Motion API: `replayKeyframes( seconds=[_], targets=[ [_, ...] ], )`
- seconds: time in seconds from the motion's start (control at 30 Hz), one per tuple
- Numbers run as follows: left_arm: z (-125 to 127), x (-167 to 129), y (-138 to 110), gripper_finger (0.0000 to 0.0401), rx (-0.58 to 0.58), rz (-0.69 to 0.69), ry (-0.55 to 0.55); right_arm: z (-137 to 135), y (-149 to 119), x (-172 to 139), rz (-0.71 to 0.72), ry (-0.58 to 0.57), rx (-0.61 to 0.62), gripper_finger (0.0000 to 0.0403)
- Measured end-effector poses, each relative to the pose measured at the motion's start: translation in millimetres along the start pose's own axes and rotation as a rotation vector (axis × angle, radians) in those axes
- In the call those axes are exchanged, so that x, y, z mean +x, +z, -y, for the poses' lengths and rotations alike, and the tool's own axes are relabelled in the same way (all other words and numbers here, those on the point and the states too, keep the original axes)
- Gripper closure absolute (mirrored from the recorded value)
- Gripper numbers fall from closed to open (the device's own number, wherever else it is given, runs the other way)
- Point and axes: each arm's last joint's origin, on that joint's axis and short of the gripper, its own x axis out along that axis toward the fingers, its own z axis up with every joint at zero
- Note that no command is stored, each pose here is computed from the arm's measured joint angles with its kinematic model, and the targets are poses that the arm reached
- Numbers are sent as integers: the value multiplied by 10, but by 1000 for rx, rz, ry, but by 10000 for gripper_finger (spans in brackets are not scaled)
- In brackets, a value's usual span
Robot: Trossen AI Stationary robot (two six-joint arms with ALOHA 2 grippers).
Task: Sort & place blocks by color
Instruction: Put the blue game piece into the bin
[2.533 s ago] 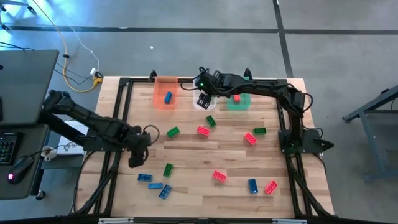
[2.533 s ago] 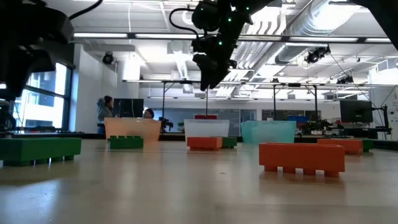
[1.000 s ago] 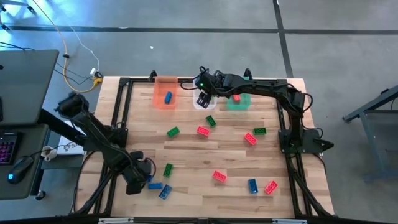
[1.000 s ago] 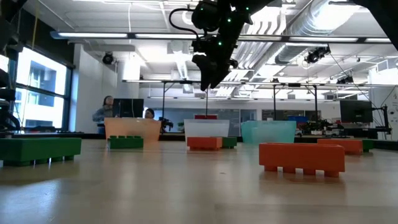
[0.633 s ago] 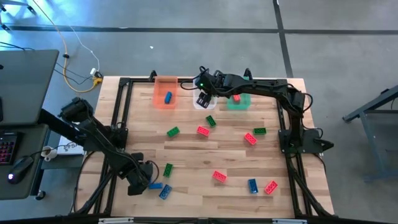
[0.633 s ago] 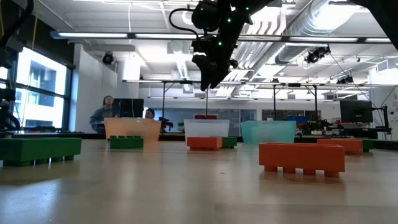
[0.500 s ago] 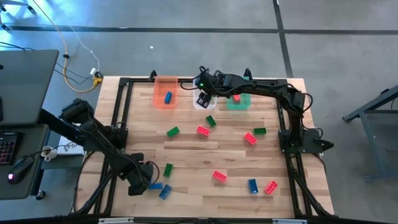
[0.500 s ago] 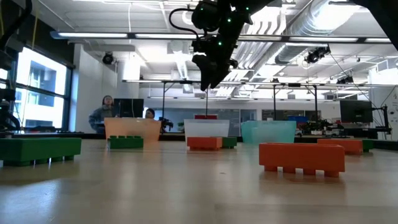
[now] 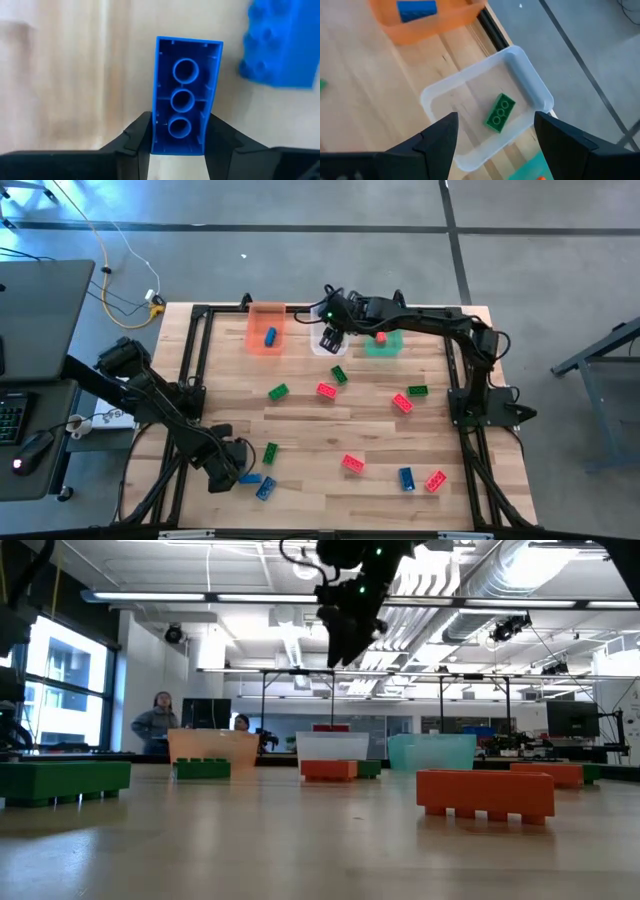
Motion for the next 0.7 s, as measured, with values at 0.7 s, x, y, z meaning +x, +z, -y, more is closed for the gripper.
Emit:
replayKeyframes(
  seconds=[0.7],
  targets=[
    [-927,-525,496,292,-147,345,346,-257,-150,-1114,113,170,-85,153]
  ],
)
